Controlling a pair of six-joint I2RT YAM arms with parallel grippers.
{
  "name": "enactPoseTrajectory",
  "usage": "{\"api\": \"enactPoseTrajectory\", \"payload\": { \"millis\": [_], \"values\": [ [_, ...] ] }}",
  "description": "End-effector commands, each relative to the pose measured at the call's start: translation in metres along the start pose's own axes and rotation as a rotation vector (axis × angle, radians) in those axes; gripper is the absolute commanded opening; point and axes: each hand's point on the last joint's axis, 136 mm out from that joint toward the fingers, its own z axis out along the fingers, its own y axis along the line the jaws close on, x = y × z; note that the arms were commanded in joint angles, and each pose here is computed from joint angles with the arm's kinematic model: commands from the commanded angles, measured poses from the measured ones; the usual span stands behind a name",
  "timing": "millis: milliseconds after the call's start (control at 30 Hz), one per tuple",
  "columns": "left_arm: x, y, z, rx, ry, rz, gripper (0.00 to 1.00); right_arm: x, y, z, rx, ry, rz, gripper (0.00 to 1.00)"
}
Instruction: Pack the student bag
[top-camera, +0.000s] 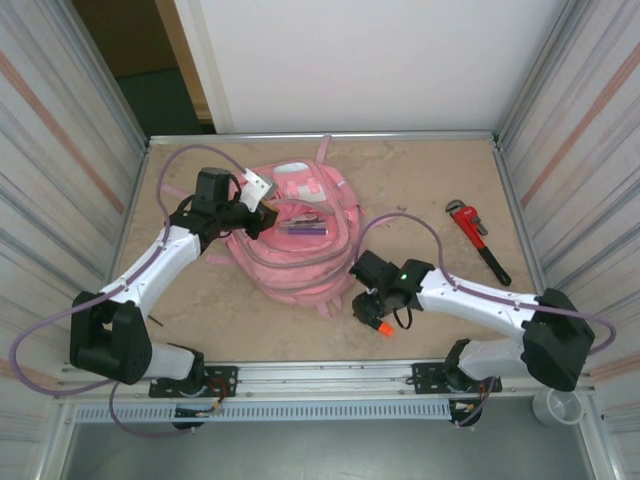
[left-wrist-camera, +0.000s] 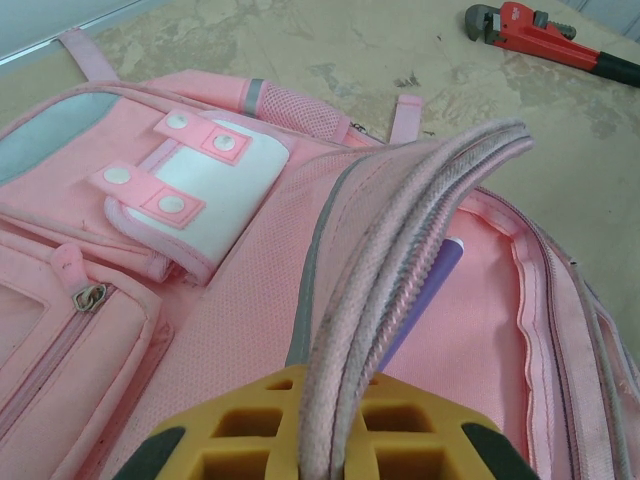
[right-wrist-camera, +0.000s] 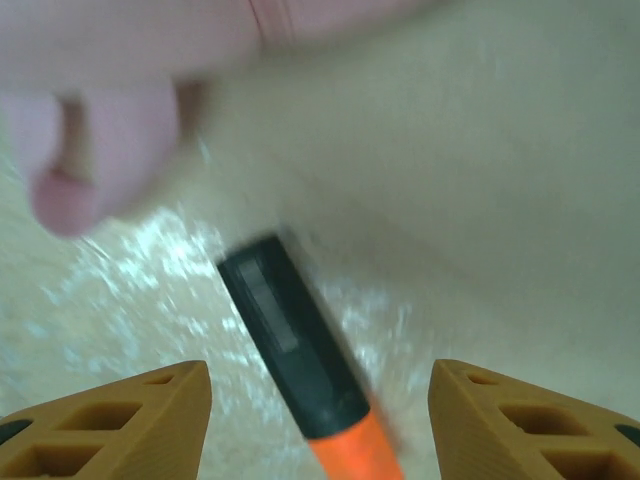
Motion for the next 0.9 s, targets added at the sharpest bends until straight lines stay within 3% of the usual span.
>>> {"api": "enactPoseTrajectory", "payload": {
  "millis": [0, 233, 533, 700, 867],
  "values": [
    [-0.016, 0.003, -0.005, -0.007, -0.050, 0.005, 0.00, 0.018, -0.009, 0.009, 0.092, 0.073, 0.109, 0.60],
    [-0.019, 0.003, -0.008, -0.010, -0.058, 0.010, 0.00, 0.024, -0.001, 0.037, 0.087, 0.101, 0.074, 0.56],
    [-0.020, 0.000, -0.009, -0.009, -0.063, 0.018, 0.00, 0.028, 0.002, 0.050, 0.084, 0.139, 0.083, 0.31],
    [-0.021, -0.001, -0.009, 0.002, -0.065, 0.017, 0.00, -0.004, 0.003, 0.021, 0.069, 0.002, -0.005, 0.17],
    [-0.022, -0.004, -0.009, 0.012, -0.069, 0.019, 0.00, -0.072, 0.033, -0.045, -0.114, -0.296, -0.182, 0.15]
  ]
}}
